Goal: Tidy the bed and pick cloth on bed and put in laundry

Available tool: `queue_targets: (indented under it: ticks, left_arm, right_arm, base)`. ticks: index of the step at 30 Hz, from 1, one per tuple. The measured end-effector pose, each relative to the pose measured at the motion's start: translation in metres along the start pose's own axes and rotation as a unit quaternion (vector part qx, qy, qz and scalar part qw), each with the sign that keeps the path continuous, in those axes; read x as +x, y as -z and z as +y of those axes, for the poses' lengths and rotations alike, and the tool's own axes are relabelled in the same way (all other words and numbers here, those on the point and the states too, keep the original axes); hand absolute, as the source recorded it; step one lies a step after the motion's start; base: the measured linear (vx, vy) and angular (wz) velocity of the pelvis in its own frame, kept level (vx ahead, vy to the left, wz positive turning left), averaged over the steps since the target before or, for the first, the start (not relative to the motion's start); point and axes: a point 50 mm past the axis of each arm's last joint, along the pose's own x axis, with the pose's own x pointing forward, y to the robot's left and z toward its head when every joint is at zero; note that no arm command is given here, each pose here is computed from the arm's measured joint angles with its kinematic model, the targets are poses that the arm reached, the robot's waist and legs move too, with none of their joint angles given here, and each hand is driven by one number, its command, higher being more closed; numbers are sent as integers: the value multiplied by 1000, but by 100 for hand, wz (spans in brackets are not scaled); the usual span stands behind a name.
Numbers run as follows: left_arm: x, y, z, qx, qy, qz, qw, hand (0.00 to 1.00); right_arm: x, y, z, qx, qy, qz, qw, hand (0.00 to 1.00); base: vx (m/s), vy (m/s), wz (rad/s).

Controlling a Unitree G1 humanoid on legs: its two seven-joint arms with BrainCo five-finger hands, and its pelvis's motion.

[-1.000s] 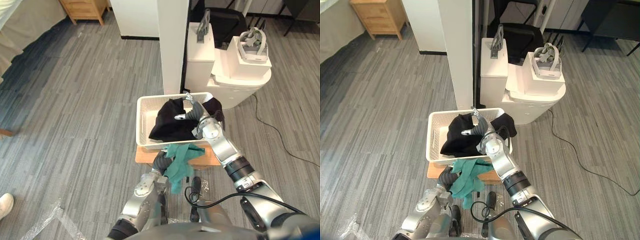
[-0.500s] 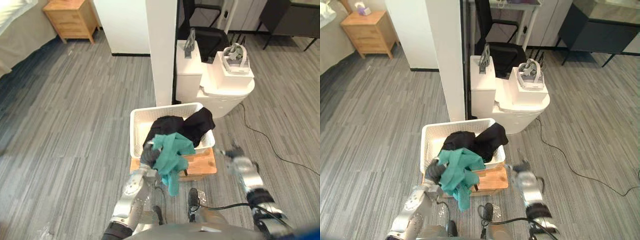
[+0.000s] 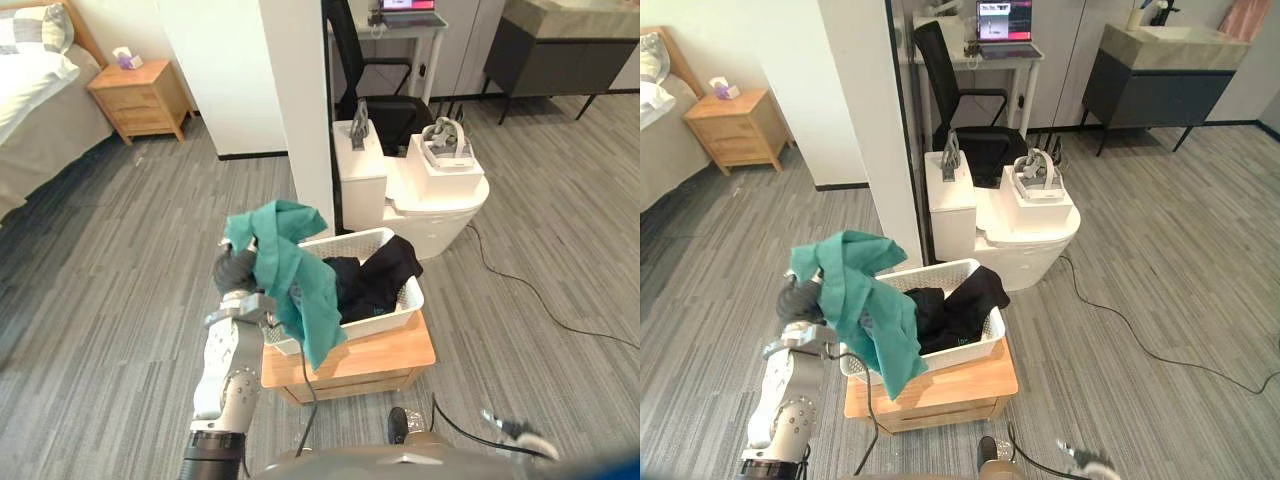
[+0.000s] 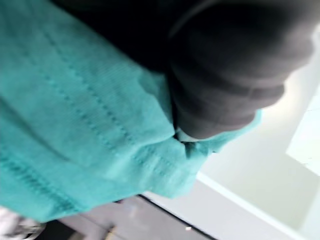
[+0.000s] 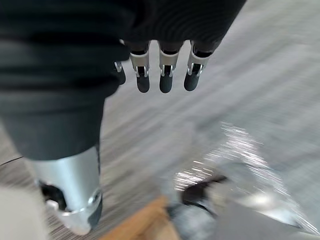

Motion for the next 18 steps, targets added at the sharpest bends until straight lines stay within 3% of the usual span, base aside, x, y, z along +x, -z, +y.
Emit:
queue_targets:
  ticks: [4,10,18]
  left_arm:
    - [11,-5,-10,22,-2,-9,1000,100]
    - [38,-21,-20,93,16,-30,995,100]
    - [54,20,-5,204,20,54,977,100]
  right_arm:
    - [-4,41,1,19,-30,57,998,0]
    - [-8,50,12,35,-66,58,996,0]
    - [-10,49,19,31,-83,43,995,0]
  base:
    - [18,10,-5]
    - [15,12,-7]
    - [29,0,-18]
